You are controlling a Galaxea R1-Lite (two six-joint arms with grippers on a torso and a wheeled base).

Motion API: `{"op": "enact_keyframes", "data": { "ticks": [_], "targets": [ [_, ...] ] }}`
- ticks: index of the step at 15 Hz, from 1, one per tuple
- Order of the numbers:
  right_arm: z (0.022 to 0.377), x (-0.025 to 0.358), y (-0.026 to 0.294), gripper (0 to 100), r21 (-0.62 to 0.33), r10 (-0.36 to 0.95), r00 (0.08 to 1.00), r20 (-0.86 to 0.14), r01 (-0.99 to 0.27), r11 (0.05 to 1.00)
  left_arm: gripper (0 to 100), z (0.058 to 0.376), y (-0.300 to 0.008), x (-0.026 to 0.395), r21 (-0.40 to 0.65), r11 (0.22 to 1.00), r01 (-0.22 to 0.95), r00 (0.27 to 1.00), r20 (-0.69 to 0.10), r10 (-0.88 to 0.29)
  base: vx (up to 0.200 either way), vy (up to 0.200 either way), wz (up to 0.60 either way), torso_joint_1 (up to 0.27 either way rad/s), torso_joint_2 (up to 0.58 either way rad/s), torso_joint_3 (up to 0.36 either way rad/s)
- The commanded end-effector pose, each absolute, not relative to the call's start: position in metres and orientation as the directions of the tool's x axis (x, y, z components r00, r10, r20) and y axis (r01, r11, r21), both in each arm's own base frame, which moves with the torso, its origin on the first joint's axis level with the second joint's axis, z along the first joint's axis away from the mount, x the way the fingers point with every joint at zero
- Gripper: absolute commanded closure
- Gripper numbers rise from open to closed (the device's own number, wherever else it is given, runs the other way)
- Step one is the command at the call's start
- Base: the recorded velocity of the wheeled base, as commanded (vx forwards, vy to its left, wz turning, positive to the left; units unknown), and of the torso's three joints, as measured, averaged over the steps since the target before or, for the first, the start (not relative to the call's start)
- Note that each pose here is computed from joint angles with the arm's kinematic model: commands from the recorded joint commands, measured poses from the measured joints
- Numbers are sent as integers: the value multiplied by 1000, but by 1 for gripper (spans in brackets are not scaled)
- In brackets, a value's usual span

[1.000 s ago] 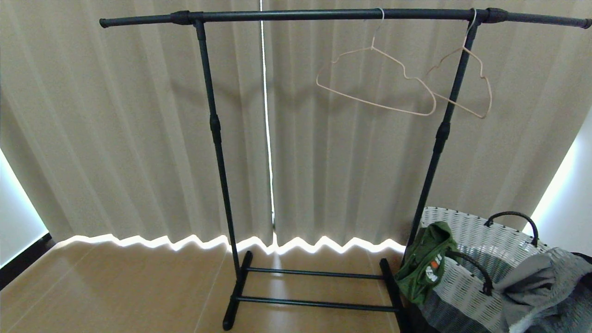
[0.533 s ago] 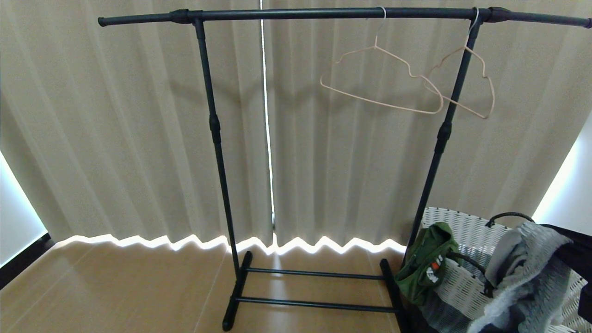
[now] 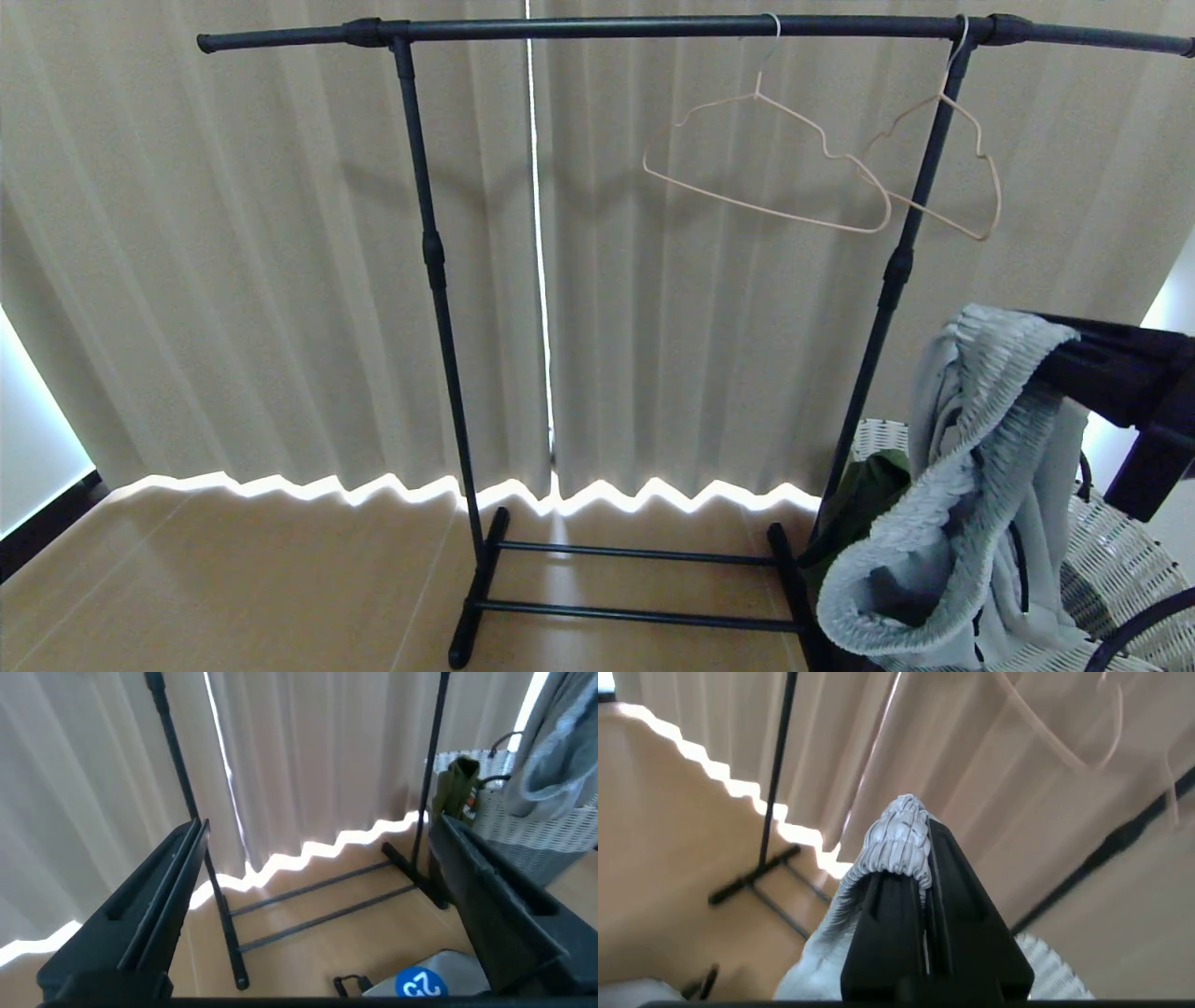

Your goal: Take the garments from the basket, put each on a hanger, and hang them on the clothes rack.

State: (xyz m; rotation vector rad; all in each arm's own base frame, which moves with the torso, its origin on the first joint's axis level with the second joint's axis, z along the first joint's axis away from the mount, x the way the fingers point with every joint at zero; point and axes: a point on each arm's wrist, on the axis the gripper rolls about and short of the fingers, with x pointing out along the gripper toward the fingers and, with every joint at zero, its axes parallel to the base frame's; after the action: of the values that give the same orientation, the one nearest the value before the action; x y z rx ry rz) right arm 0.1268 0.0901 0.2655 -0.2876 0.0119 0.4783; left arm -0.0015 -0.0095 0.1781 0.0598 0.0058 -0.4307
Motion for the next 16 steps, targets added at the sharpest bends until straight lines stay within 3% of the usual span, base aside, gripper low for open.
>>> {"op": "enact_keyframes", "data": {
  "ticks": [1,4,8,11,16],
  "targets": [
    [281,134,98,100,-265,465,884,-44,-459,848,0,229,-13,79,10,880,475,872,-140,-470,0,0,0,0,0,0],
    [290,135,104,100,-259,487,873,-15,-474,841,0,233,-38,136,-13,857,516,840,-187,-509,0,0,0,0,0,0],
    [290,140,110,100,-255,513,858,-23,-501,827,0,204,-132,164,-75,837,542,802,-252,-541,0,0,0,0,0,0],
    [286,140,111,100,-189,535,844,-35,-531,826,0,185,-169,166,-71,790,609,743,-297,-599,0,0,0,0,0,0],
    [291,128,120,100,-171,618,786,-12,-610,774,0,140,-253,141,-288,649,704,568,-319,-759,0,0,0,0,0,0]
  ]
}}
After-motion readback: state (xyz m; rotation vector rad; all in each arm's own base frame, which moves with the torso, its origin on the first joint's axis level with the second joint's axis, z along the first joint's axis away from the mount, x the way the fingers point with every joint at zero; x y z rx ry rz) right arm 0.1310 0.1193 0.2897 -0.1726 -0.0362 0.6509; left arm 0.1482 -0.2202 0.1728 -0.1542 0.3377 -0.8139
